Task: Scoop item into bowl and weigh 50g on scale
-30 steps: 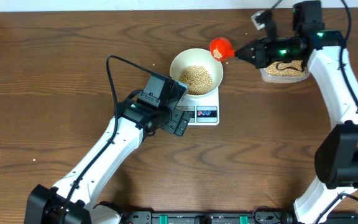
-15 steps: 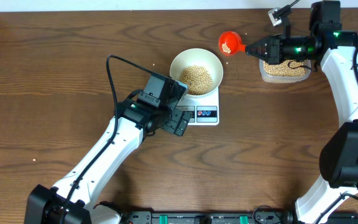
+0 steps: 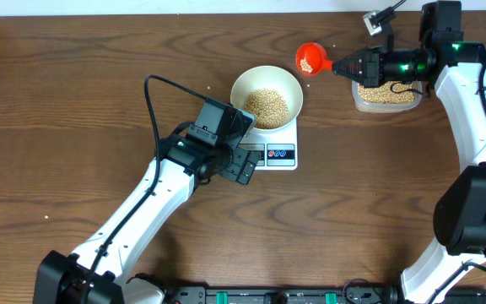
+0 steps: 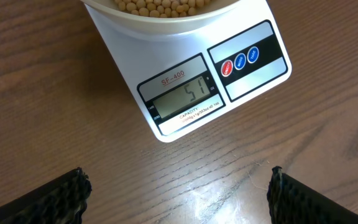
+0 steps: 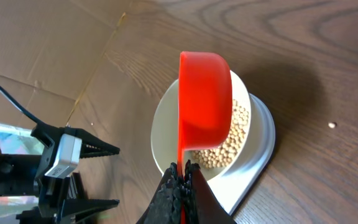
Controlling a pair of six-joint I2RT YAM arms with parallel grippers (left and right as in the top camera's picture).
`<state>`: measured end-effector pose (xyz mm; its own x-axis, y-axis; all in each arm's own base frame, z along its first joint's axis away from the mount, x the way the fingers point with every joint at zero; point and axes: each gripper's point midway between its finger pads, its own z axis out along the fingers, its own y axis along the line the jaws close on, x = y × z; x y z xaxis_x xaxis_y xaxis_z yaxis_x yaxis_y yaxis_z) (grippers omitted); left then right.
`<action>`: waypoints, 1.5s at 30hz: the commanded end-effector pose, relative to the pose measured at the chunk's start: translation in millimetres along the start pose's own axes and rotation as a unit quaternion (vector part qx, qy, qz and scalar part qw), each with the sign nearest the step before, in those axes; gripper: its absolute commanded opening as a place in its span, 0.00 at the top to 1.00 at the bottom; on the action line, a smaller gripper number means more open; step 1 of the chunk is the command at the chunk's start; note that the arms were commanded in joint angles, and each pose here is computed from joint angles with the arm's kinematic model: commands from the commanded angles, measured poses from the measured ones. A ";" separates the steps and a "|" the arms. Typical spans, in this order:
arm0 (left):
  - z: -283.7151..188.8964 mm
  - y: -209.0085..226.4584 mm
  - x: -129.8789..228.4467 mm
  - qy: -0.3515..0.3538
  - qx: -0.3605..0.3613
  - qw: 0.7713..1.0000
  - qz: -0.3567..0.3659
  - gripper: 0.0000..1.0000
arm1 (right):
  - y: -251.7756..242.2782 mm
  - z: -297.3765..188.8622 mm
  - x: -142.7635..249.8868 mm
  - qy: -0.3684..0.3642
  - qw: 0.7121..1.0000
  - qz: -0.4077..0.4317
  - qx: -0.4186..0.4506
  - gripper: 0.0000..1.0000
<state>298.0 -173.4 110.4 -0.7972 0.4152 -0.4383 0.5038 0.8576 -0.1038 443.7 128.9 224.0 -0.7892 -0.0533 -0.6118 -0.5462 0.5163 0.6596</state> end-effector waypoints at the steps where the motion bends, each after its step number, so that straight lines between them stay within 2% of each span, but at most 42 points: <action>1: 3.5 2.8 2.6 0.007 -0.005 1.000 0.001 0.07 | -6.1 -37.5 -13.7 -0.032 0.999 0.008 0.030 0.99; 4: 3.5 2.8 2.6 0.007 -0.005 1.000 0.001 0.07 | -30.5 -73.2 -13.0 -0.058 0.996 0.040 0.059 0.99; 7: 3.6 2.8 2.8 0.007 -0.005 1.000 0.001 0.07 | -79.2 -136.1 0.7 -0.092 0.981 0.100 0.142 0.99; 12: 3.5 2.8 2.6 0.007 -0.005 1.000 0.001 0.07 | -112.1 -162.4 28.2 -0.065 0.959 0.148 0.235 0.99; 17: 3.5 2.8 2.6 0.007 -0.005 1.000 0.001 0.07 | -129.5 -159.1 45.3 -0.006 0.933 0.147 0.328 0.99; 25: 3.6 2.8 2.8 0.007 -0.005 1.000 0.001 0.07 | -138.6 -140.3 47.1 0.071 0.867 0.102 0.482 0.98; 30: 3.6 2.8 2.8 0.007 -0.005 1.000 0.001 0.07 | -133.5 -138.2 41.0 0.106 0.789 0.055 0.603 0.99; 34: 3.5 2.8 2.6 0.007 -0.005 1.000 0.001 0.07 | -117.7 -124.5 30.7 0.122 0.750 0.002 0.650 0.99; 41: 3.5 2.8 2.6 0.007 -0.005 1.000 0.001 0.07 | -104.2 -116.9 25.4 0.133 0.720 -0.033 0.680 0.99; 43: 3.5 2.8 2.6 0.007 -0.005 1.000 0.001 0.07 | -101.7 -110.2 24.0 0.131 0.727 -0.037 0.673 0.99; 45: 3.5 2.8 2.6 0.007 -0.005 1.000 0.001 0.07 | -98.6 -99.1 23.1 0.126 0.750 -0.037 0.649 0.99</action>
<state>298.0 -173.4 110.4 -0.7972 0.4152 -0.4383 0.5038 0.8576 -0.1038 448.6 -13.7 162.0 -0.9161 -0.2068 -0.3436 -0.0260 0.8856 -0.4637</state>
